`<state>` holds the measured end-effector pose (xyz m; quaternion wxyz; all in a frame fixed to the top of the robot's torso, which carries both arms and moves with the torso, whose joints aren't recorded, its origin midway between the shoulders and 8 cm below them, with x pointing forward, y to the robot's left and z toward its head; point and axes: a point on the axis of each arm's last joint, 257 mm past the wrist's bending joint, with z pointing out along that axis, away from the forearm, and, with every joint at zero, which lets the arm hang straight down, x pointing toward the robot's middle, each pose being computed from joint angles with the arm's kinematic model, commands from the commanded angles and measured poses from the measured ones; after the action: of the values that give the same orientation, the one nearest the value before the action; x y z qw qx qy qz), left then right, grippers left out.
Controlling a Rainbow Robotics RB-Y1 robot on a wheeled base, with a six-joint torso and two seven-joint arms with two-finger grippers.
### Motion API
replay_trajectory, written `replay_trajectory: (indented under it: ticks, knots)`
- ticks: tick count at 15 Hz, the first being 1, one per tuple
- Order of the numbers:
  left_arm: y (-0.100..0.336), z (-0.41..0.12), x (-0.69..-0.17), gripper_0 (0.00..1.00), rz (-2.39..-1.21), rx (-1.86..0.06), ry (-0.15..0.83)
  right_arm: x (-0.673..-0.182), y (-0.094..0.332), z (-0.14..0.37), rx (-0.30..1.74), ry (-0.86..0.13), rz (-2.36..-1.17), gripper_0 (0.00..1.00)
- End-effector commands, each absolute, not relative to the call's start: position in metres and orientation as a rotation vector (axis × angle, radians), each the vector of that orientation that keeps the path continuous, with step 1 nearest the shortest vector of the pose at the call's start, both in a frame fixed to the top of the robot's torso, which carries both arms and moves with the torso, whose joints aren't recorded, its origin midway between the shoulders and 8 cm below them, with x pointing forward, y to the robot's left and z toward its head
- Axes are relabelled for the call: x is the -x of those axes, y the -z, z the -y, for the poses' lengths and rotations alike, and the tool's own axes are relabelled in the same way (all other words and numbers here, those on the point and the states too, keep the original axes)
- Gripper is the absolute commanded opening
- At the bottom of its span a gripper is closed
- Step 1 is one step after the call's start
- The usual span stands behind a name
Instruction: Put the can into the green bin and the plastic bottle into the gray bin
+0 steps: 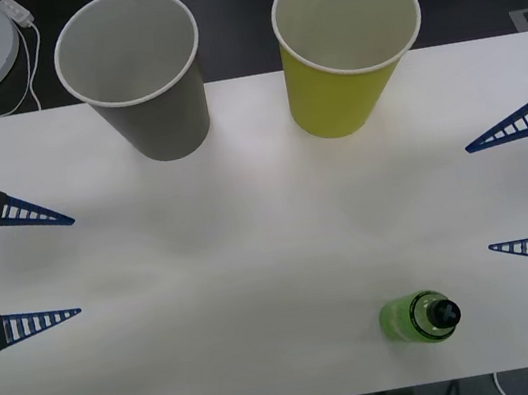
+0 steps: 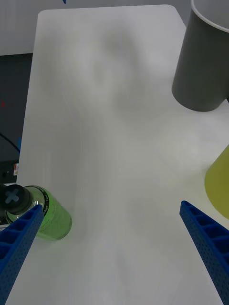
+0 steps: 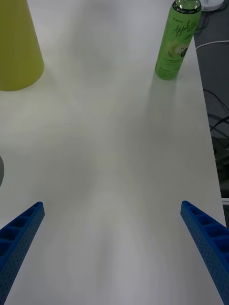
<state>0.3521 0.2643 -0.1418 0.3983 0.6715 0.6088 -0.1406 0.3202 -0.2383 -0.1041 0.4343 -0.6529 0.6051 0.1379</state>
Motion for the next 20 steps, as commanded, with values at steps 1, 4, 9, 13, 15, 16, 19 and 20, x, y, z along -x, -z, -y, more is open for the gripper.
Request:
replay_trajectory:
  ticks: [1, 4, 9, 13, 15, 16, 19, 20]
  knots:
    - [0.142, -0.264, -0.352, 1.0, -1.541, -1.7, 0.356, -0.32, 0.104, 0.238, 1.626, -0.343, -1.507, 1.0]
    - [0.142, -0.264, -0.352, 1.0, -1.541, -1.7, 0.356, -0.315, 0.115, 0.24, 1.607, -0.381, -1.542, 1.0]
    - [0.142, -0.264, -0.352, 1.0, -1.541, -1.7, 0.356, -0.31, 0.107, 0.238, 1.583, -0.43, -1.515, 1.0]
    - [0.142, -0.264, -0.352, 1.0, -1.541, -1.7, 0.356, -0.305, 0.112, 0.252, 1.631, -0.41, -1.401, 1.0]
    - [0.142, -0.264, -0.352, 1.0, -1.541, -1.7, 0.356, -0.299, 0.12, 0.265, 1.656, -0.411, -1.364, 1.0]
    - [0.142, -0.264, -0.352, 1.0, -1.541, -1.7, 0.356, -0.297, 0.125, 0.274, 1.67, -0.41, -1.351, 1.0]
    - [0.142, -0.264, -0.352, 1.0, -1.541, -1.7, 0.356, -0.29, 0.138, 0.297, 1.696, -0.423, -1.332, 1.0]
    - [0.142, -0.264, -0.352, 1.0, -1.541, -1.7, 0.356, -0.289, 0.141, 0.303, 1.697, -0.425, -1.332, 1.0]
